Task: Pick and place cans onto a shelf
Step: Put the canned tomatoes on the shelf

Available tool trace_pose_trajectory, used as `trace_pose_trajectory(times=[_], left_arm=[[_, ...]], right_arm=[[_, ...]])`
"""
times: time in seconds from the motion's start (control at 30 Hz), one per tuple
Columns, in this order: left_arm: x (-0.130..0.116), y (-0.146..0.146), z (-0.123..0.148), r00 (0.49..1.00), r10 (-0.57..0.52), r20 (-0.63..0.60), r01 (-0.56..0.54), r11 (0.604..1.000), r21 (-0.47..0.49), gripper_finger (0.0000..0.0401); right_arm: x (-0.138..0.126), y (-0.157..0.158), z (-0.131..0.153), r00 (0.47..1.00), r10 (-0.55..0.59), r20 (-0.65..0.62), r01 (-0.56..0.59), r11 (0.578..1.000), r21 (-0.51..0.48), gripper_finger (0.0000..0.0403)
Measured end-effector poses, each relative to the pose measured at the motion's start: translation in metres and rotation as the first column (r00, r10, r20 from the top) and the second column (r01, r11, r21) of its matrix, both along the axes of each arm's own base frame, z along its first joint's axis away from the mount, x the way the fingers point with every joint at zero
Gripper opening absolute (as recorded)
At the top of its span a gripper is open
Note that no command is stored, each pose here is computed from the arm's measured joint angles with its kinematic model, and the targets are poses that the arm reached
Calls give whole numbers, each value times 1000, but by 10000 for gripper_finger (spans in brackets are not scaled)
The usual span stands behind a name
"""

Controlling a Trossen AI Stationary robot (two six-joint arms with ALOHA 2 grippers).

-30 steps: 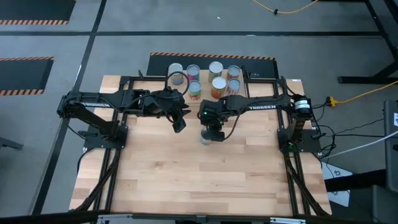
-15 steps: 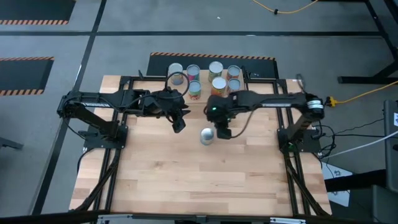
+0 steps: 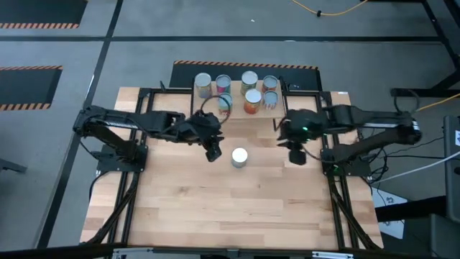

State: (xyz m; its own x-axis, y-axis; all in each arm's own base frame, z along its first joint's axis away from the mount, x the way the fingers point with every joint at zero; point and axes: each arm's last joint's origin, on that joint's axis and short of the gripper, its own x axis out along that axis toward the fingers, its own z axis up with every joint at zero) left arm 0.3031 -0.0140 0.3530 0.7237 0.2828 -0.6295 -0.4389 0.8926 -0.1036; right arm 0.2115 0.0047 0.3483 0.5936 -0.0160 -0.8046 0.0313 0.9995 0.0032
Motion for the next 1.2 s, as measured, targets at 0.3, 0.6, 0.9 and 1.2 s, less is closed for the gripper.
trace_pose_trajectory(times=[0.3,0.6,0.9,1.2], left_arm=[[41,-9,-54,990,66,-126,-75,995,-69,94],[68,-7,-102,965,128,-228,-150,985,-81,94],[75,2,-112,960,156,-235,-178,981,-76,94],[83,2,-118,967,152,-204,-172,981,-88,94]], right_arm=[[-51,9,-45,998,-44,48,40,997,65,101],[-57,11,-82,998,-35,49,32,997,69,101],[-56,11,-87,998,-35,47,32,997,68,101],[-54,11,-86,997,-33,67,29,997,69,101]])
